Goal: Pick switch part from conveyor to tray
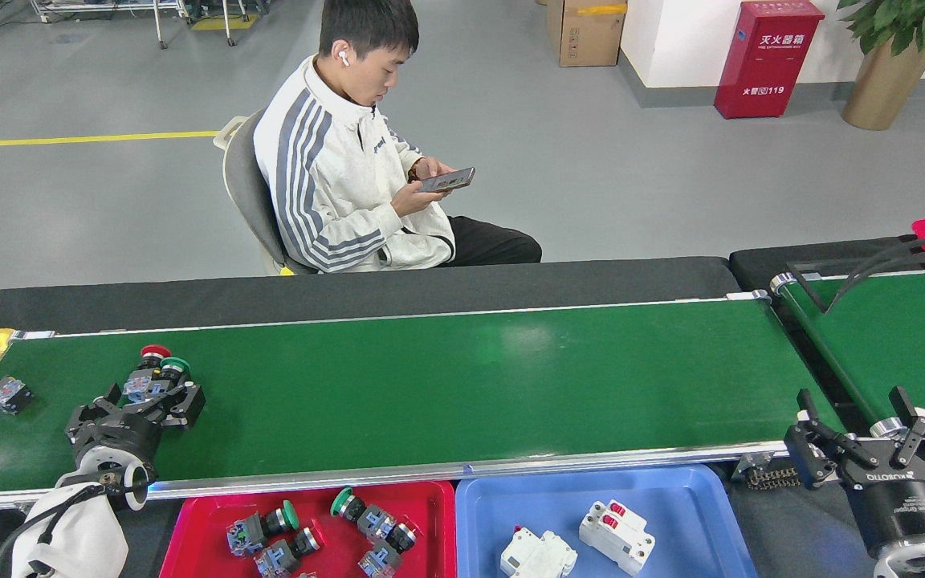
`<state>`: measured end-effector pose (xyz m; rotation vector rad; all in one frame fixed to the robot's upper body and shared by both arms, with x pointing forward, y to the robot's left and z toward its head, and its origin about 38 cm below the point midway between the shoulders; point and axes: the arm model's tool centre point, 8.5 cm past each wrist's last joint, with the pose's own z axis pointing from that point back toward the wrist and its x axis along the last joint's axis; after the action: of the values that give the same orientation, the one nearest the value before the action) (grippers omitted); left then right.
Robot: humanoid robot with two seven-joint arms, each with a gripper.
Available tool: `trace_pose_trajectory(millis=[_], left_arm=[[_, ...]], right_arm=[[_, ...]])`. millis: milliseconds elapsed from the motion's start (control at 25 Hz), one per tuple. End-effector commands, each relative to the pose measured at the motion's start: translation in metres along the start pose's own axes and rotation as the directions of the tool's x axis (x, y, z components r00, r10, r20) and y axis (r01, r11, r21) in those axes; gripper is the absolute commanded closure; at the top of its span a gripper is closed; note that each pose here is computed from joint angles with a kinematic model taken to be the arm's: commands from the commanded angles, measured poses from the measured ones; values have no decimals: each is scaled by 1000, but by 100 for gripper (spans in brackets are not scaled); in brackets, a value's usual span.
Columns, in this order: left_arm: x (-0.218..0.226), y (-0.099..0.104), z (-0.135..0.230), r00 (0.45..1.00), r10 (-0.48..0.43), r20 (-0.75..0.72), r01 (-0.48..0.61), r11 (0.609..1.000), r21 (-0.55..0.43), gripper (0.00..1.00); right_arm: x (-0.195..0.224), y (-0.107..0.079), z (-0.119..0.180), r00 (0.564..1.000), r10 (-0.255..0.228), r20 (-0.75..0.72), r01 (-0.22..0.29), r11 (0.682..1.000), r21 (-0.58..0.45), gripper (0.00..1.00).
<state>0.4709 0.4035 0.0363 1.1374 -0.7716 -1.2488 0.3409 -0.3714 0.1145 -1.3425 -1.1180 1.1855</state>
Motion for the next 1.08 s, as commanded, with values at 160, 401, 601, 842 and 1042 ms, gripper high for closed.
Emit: trace_pose_trajectory(millis=[160,401,601,842,1042], left_arm=[[7,8,-2,1000,11,23,-12,999,43,67],[38,11,25,976,-24,216,-8,989,147,72],[90,14,113,738,-192,647,-3,958,287,51],[92,-28,179,598,-196,778,-3,969,246,1],[86,-30,181,613,-189,768,-3,971,241,0]], right_arm=[[-1,-10,-4,1000,7,5,-7,1000,-30,1],[-7,-9,-2,1000,6,-14,-6,1000,-27,1],[-33,-13,4,996,10,-85,-13,999,-31,1],[-43,-13,8,993,7,-114,-11,999,-32,1],[-41,-14,10,994,12,-109,-16,999,-34,1]])
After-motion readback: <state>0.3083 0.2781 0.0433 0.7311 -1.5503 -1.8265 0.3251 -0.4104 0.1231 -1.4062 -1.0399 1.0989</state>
